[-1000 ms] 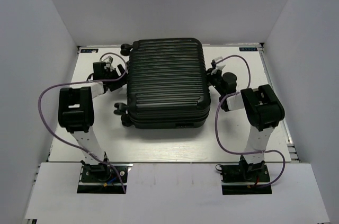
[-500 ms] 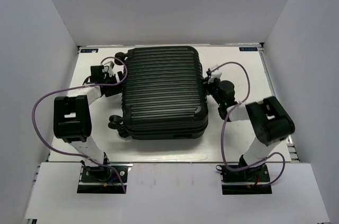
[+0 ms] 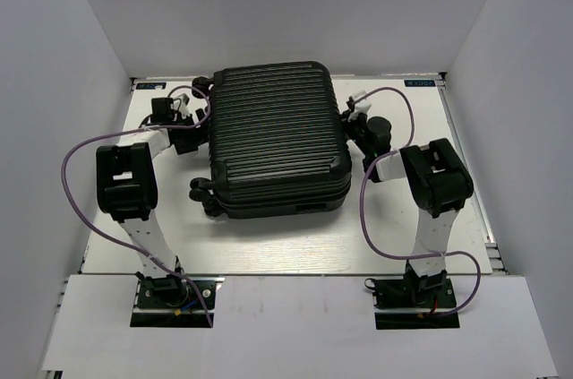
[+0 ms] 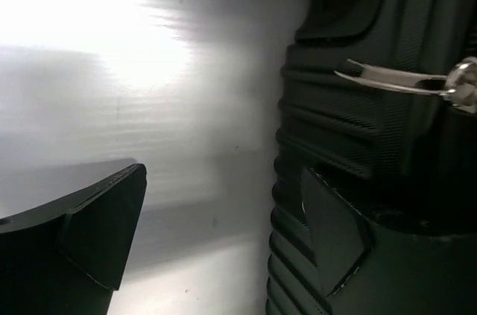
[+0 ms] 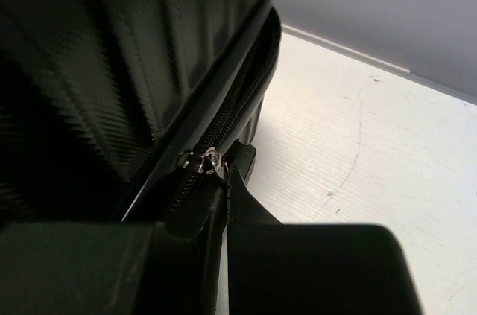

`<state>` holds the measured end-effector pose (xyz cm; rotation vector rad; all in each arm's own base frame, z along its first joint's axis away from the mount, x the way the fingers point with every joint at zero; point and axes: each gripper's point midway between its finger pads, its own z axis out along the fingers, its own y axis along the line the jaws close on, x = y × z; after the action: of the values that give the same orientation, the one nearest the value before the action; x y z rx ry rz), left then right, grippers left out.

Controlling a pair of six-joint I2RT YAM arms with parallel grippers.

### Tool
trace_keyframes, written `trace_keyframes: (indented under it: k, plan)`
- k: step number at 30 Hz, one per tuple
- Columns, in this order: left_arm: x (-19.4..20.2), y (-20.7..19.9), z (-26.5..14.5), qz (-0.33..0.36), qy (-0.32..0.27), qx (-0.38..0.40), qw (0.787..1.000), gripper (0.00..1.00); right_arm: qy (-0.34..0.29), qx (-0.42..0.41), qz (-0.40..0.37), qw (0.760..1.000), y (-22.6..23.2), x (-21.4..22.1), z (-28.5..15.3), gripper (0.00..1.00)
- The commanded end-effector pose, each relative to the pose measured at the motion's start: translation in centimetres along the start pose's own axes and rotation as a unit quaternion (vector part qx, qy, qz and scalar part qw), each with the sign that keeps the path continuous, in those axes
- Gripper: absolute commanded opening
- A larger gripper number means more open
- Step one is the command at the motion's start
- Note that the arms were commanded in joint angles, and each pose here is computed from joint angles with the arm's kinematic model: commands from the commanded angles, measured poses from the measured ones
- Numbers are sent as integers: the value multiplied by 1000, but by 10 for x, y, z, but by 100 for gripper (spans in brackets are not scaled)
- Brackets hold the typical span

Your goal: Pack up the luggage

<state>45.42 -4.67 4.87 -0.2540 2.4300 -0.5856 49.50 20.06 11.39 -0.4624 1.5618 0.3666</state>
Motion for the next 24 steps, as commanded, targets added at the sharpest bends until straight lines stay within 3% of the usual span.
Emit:
trace_keyframes:
  k: [1, 2, 5, 6, 7, 10, 14, 18, 19, 22, 24]
  plan:
    - [-9, -53, -14, 3, 13, 73, 997, 96, -136, -202, -95, 965, 103, -92, -14, 0]
    - [-22, -55, -19, 10, 3, 64, 998, 96, -140, -197, -110, 964, 101, -104, -18, 0]
    - [-30, -50, -23, 19, -1, 56, 998, 96, -72, -205, -161, 963, 94, -89, -26, 0]
    - [-32, -50, -25, 24, -3, 56, 998, 96, 5, -216, -148, 965, 94, -63, -36, 0]
    - [-34, -50, -27, 27, -5, 54, 998, 97, 17, -219, -177, 959, 90, -65, -37, 0]
    - [-41, -47, -29, 29, -12, 43, 999, 100, 68, -231, -174, 955, 91, -52, -58, 0]
    - [-69, -46, -22, 23, -34, 35, 999, 100, 64, -191, -156, 967, 79, -58, -55, 0]
    - [-82, -44, 5, -5, -32, 42, 999, 100, 32, -53, -131, 989, 34, -74, -27, 0]
    - [-91, -48, 6, -5, -41, 52, 998, 100, 40, -53, -125, 990, 33, -66, -25, 0]
    - [-96, -54, 15, -20, -46, 77, 996, 100, -14, 84, -89, 992, -14, -99, -13, 0]
    - [-98, -55, 19, -18, -49, 82, 995, 100, -25, 105, -64, 992, -22, -102, -11, 0]
